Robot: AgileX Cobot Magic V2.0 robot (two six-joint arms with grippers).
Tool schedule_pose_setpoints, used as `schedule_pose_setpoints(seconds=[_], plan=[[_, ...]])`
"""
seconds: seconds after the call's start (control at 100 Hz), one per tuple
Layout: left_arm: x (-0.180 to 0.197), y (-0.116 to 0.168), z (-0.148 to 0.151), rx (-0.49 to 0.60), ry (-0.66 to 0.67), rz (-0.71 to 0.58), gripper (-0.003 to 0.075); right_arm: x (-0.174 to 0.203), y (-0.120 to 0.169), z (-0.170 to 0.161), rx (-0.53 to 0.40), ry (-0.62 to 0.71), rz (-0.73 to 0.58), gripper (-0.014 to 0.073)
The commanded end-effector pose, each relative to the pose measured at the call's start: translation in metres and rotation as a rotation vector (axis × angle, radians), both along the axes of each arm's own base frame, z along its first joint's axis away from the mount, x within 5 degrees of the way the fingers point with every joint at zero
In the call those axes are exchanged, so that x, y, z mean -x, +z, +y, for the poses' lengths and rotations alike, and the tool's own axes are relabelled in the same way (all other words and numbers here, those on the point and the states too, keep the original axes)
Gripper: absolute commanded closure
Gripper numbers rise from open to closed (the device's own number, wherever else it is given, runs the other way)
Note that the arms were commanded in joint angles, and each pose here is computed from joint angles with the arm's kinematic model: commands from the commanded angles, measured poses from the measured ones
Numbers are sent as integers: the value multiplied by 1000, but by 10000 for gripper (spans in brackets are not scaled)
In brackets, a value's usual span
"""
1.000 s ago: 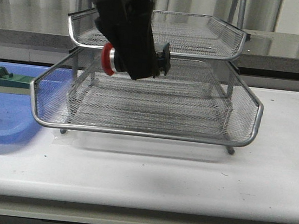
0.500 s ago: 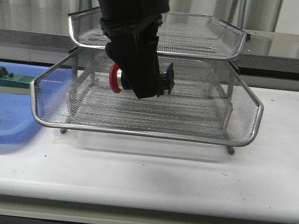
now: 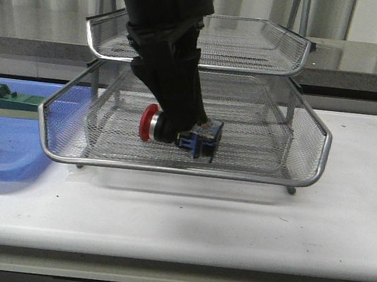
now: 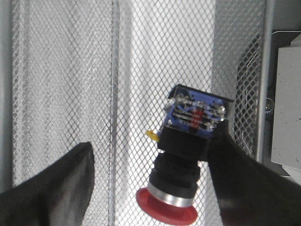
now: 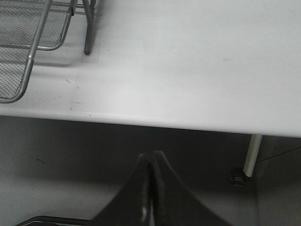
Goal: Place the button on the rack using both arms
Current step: 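Lower the push button onto the middle tier, open left gripper, withdraw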
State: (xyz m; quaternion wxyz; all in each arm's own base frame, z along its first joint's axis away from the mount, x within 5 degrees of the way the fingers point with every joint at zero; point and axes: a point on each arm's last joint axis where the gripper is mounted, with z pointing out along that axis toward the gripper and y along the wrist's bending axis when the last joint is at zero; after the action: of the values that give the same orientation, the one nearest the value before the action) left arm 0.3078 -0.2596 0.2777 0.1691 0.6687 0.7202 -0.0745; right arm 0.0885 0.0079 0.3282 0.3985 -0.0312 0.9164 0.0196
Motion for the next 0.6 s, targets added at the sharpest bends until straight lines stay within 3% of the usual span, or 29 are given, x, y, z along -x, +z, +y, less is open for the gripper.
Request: schedule_pose_setpoints(seconds=[0.0, 0.22, 0.37, 0.59], plan=[[8, 33, -1, 81, 4, -37, 230, -3, 13, 0, 5, 0, -83, 663], [15, 54, 0, 84, 44, 42, 231, -3, 13, 0, 5, 0, -83, 663], [17, 76, 4, 130, 105, 16, 253, -3, 13, 0, 5, 0, -83, 663], [18, 110, 37, 206, 250, -30, 263, -3, 13, 0, 5, 0, -83, 663]])
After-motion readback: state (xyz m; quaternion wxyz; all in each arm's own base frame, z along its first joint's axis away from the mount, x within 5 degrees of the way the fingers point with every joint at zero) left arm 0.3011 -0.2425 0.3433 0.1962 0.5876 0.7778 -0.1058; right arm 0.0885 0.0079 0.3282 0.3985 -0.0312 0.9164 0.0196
